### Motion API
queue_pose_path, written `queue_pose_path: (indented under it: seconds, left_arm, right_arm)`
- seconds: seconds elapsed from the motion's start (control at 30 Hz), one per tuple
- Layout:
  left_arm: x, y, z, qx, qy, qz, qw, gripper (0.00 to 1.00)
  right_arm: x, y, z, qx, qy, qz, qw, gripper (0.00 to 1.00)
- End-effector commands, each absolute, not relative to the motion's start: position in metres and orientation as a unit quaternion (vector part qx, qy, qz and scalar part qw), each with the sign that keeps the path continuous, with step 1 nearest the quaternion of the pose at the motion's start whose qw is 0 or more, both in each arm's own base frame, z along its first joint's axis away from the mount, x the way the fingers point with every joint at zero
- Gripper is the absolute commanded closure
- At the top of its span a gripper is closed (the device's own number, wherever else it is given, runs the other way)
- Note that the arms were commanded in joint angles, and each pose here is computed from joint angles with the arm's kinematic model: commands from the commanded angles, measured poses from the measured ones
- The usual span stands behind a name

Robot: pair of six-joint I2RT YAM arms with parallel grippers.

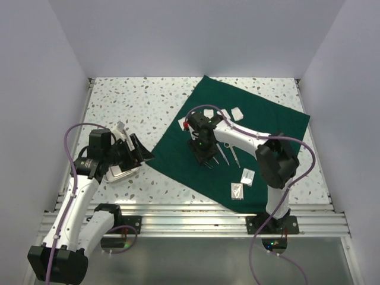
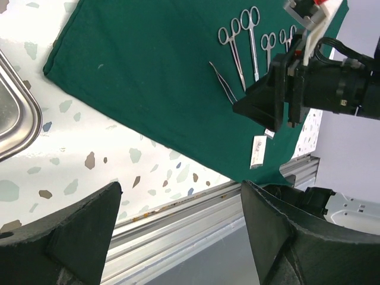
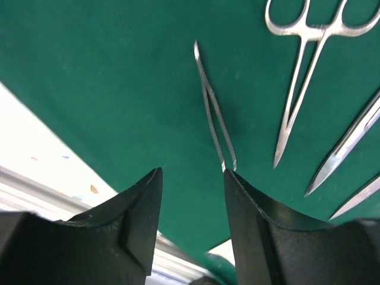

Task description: Prepare the surgical pack

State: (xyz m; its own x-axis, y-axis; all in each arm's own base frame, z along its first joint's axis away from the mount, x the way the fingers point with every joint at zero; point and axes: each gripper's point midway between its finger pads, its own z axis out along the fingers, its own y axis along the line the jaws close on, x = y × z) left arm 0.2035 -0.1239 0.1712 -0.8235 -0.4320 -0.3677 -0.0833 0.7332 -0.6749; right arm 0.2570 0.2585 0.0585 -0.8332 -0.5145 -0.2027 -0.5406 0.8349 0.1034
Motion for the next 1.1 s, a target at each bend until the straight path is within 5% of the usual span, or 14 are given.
queue_pose_path:
  seconds: [0.0,0.5,0.67,0.87,0.97,1.07]
  left_arm:
    - [0.209,-0.126,0.181,-0.129,0.886,-0.348,0.278,0.15]
    - [0.212,-0.127,0.179,-0.135,0.886,-0.35,0.274,0.15]
    - [0.214,-0.128,0.18,-0.134,0.886,-0.351,0.273,0.15]
    - [0.218,-0.13,0.18,-0.127,0.885,-0.356,0.273,0.16]
    - [0.221,-0.142,0.192,-0.106,0.866,-0.399,0.282,0.19]
    - [0.226,-0.156,0.219,-0.077,0.829,-0.456,0.314,0.19]
  right_arm:
    - [0.286,0.27,0.068,-0.307,0.94,0.063,0.136,0.51]
    - [0.294,0.267,0.031,-0.334,0.935,0.011,0.12,0.6]
    - [0.294,0.262,0.024,-0.332,0.936,-0.008,0.115,0.71]
    - [0.295,0.261,0.038,-0.312,0.942,-0.015,0.12,1.0]
    - [0.288,0.27,0.076,-0.295,0.947,0.025,0.127,1.0]
    - [0.258,0.306,0.13,-0.281,0.934,0.186,0.115,1.0]
